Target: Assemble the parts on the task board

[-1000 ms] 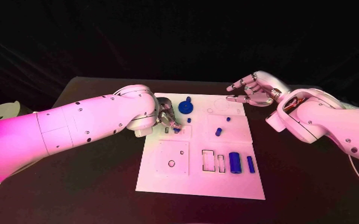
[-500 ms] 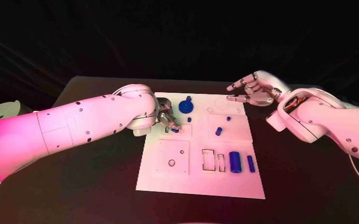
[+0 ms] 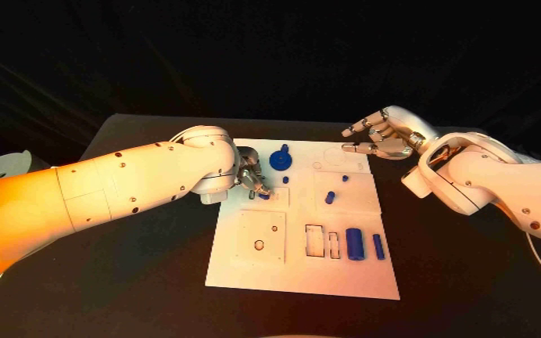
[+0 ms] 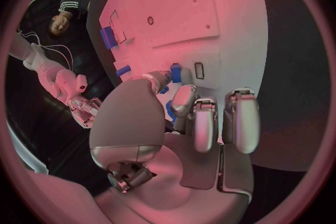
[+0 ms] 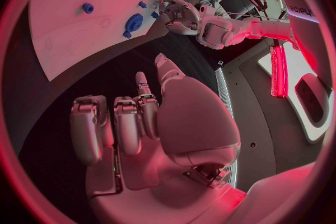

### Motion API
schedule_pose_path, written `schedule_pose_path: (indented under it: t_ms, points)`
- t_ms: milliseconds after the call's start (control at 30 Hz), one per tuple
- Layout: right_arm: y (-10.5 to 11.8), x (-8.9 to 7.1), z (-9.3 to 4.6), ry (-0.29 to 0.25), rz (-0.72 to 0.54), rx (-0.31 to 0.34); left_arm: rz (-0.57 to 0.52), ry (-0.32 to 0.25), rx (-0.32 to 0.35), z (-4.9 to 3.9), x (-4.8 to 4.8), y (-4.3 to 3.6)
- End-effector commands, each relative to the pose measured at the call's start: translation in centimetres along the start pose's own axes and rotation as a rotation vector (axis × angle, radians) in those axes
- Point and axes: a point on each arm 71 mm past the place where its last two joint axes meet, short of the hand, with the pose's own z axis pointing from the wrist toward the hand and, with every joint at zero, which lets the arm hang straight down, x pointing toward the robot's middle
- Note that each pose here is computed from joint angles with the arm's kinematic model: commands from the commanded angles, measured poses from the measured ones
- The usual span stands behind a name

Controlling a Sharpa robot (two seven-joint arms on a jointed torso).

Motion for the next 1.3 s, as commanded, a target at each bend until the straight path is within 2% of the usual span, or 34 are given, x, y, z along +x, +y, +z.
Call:
schedule_pose_path:
  t_ms: [33, 800, 1300]
  points:
    - [0.1, 0.18, 0.0, 0.016, -0.007, -0.01, 0.024, 0.015, -0.009, 0.09, 0.2, 0.03]
    - [0.1, 0.12, -0.14, 0.015, -0.007, -0.009, 0.035, 0.039, -0.016, 0.74, 0.45, -0.2]
    - [0.08, 0.07, -0.22, 0.016, -0.007, -0.008, 0.044, 0.052, -0.023, 0.87, 0.43, -0.01]
